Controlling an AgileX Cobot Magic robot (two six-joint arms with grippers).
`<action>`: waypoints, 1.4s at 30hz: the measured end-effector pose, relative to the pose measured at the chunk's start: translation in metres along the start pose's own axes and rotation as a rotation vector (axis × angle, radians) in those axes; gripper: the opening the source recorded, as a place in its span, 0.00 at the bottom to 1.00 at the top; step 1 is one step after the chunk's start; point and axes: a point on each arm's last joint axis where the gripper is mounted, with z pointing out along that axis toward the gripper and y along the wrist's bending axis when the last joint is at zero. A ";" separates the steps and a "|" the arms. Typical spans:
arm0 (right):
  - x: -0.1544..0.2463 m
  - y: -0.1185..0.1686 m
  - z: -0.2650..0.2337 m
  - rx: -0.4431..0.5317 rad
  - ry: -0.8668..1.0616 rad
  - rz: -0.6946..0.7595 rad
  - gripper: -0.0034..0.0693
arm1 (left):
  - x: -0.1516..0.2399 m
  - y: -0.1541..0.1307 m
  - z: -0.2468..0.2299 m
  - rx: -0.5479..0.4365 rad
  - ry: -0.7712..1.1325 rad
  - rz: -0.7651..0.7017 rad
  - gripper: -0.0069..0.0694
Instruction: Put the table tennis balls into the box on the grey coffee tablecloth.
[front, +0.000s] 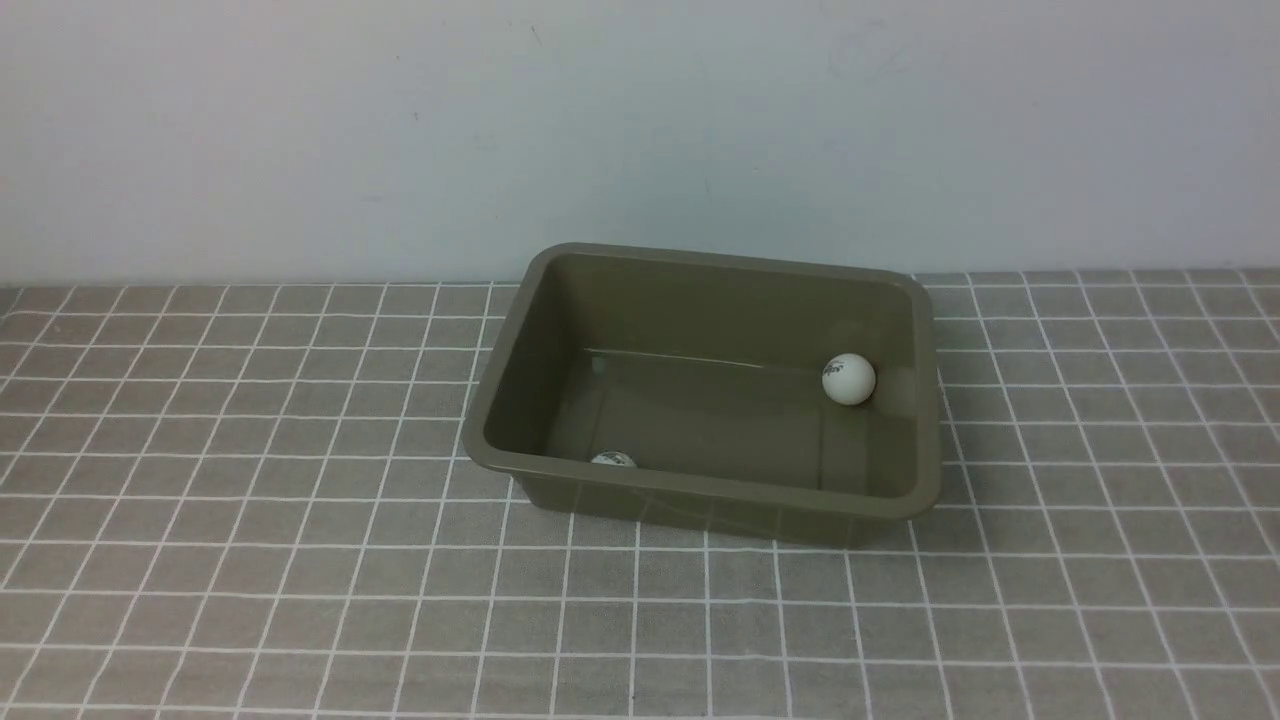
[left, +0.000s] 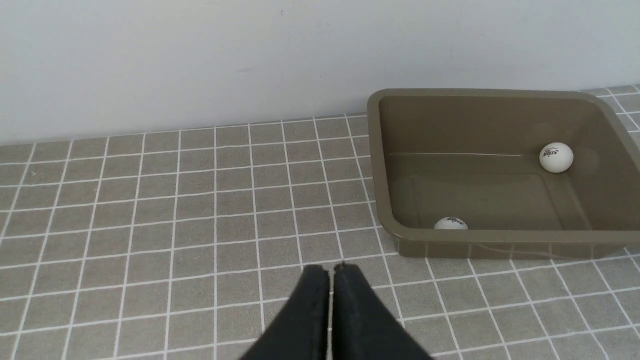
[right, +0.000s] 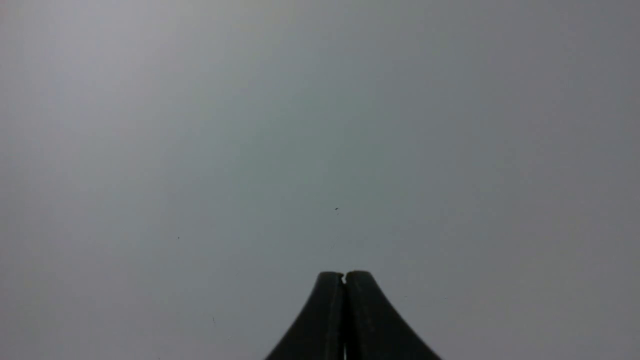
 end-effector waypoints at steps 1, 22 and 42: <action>0.001 0.000 0.000 0.000 0.006 -0.002 0.03 | 0.007 0.001 -0.003 0.000 -0.010 0.001 0.08; 0.005 0.000 0.000 0.001 0.050 -0.003 0.03 | 0.058 0.009 -0.029 0.018 -0.244 -0.016 0.08; 0.005 0.000 0.000 0.001 0.050 -0.003 0.03 | 0.200 0.030 0.061 -0.149 -0.125 -0.043 0.08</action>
